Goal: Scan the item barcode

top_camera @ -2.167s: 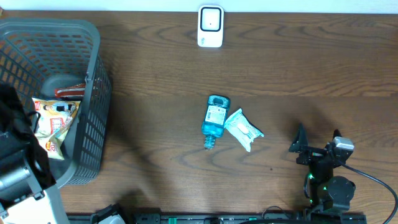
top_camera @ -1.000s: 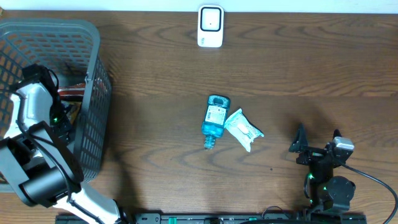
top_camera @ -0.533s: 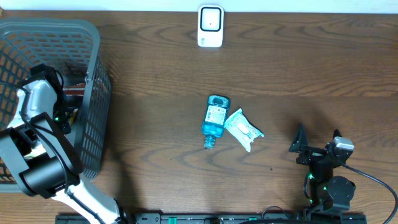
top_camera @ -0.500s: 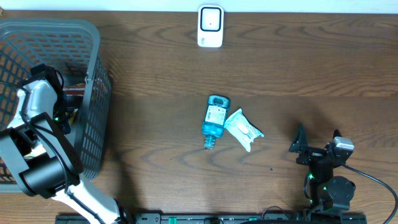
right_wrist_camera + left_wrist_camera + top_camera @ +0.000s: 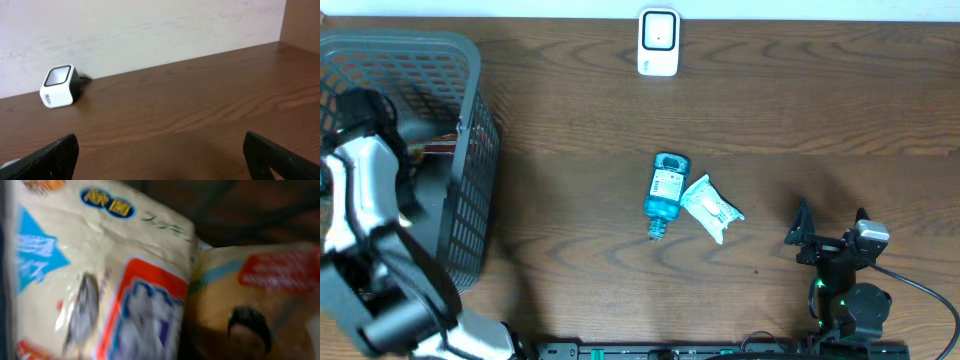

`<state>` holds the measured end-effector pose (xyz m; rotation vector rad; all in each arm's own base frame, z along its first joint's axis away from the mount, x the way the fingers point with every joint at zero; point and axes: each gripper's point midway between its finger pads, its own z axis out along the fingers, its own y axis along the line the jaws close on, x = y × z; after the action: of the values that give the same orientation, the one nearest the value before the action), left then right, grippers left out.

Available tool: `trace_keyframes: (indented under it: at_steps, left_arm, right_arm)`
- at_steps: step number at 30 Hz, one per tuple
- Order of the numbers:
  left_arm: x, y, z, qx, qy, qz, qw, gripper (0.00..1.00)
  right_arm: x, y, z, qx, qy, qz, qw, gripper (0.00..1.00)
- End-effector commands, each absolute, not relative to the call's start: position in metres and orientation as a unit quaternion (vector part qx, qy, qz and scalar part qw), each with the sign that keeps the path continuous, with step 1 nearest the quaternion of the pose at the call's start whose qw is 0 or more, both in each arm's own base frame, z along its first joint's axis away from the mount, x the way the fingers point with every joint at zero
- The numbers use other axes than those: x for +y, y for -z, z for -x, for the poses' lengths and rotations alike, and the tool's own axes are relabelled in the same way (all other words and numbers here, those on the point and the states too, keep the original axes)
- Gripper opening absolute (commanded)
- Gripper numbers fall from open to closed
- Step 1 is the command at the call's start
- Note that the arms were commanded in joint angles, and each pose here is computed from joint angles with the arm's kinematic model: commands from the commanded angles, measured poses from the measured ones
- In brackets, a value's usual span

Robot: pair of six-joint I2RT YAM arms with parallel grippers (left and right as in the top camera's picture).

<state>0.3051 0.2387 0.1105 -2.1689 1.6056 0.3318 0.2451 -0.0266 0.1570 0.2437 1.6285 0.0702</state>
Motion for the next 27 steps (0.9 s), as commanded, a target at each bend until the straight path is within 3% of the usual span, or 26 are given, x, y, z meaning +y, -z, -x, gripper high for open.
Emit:
trace_keyframes:
  at_steps: [1,7,12,17,20,21,22,23,24,25,27]
  left_arm:
    - [0.242,-0.155,-0.308,0.585,-0.103,0.76,0.265,0.07]
    - [0.219,-0.19,-0.333,0.607,0.009,0.734,0.303,0.07]
    - [0.195,-0.257,-0.366,0.627,0.133,0.66,0.392,0.07]
    - [0.187,-0.327,-0.352,0.594,0.165,0.624,0.481,0.07]
    - [0.193,-0.337,-0.333,0.574,0.131,0.636,0.498,0.08]
    - [0.196,-0.334,-0.328,0.571,0.12,0.644,0.495,0.17]
    - [0.199,-0.327,-0.322,0.565,0.106,0.659,0.485,0.36]
    - [0.201,-0.318,-0.316,0.556,0.096,0.68,0.469,0.62]
    - [0.202,-0.305,-0.311,0.543,0.09,0.706,0.446,0.79]
    - [0.202,-0.292,-0.306,0.533,0.084,0.728,0.423,0.91]
    - [0.201,-0.266,-0.303,0.522,0.076,0.761,0.378,0.99]
  right_arm:
    - [-0.029,-0.156,-0.245,0.725,-0.023,-0.109,0.679,0.99]
    - [-0.029,-0.156,-0.245,0.725,-0.023,-0.109,0.679,0.99]
    - [-0.029,-0.156,-0.245,0.725,-0.023,-0.109,0.679,0.99]
    - [-0.029,-0.156,-0.245,0.725,-0.023,-0.109,0.679,0.99]
    - [-0.029,-0.156,-0.245,0.725,-0.023,-0.109,0.679,0.99]
    - [-0.029,-0.156,-0.245,0.725,-0.022,-0.109,0.679,0.99]
    - [-0.029,-0.156,-0.245,0.725,-0.023,-0.109,0.679,0.99]
    - [-0.029,-0.156,-0.245,0.725,-0.022,-0.109,0.679,0.99]
    - [-0.029,-0.156,-0.245,0.725,-0.023,-0.109,0.679,0.99]
    - [-0.029,-0.156,-0.245,0.725,-0.023,-0.109,0.679,0.99]
    - [-0.029,-0.156,-0.245,0.725,-0.023,-0.109,0.679,0.99]
